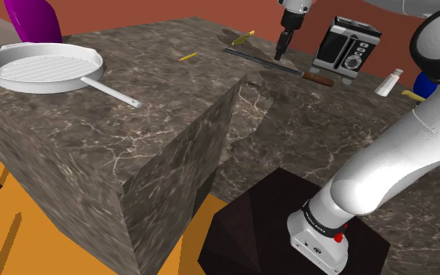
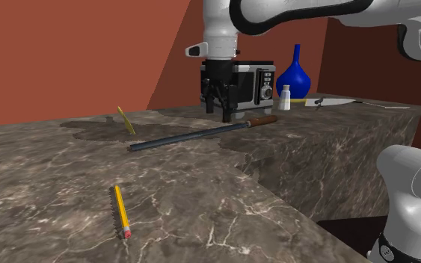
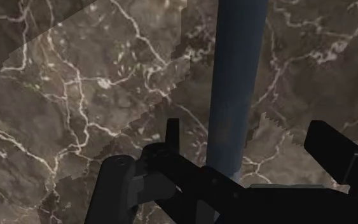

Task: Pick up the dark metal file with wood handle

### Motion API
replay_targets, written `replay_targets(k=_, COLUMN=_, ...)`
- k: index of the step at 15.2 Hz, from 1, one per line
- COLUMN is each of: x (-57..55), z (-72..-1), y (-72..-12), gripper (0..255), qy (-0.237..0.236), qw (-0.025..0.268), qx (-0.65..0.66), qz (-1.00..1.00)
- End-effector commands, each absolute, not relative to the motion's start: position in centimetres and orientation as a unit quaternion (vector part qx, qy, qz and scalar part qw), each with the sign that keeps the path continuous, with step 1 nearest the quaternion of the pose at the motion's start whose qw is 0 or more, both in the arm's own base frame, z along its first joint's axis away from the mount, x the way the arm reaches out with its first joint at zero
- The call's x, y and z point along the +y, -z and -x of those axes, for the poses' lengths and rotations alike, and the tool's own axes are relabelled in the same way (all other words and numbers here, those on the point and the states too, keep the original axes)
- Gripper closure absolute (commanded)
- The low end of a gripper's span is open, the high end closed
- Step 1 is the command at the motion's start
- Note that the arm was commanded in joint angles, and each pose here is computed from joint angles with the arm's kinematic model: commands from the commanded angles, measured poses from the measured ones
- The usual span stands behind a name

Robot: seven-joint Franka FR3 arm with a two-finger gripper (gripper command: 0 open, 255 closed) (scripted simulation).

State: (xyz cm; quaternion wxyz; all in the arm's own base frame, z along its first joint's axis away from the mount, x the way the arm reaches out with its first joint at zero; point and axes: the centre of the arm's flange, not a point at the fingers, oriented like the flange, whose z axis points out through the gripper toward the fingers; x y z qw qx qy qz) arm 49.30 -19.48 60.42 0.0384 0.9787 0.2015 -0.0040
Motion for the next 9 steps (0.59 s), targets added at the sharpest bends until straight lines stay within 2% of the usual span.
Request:
replay_targets(k=1, x=-19.6, z=-49.6, y=-59.7, gripper=0, qy=0.004, qw=0.039, qx=0.204, qz=-0.978)
replay_targets(k=8, x=-19.6, z=-49.6, y=-56.8, gripper=0, qy=0.004, qw=0.039, qx=0.204, qz=-0.978)
replay_targets(k=9, x=-19.6, z=-49.6, y=-56.8, gripper=255, qy=0.004, qw=0.039, qx=0.205, qz=-0.978)
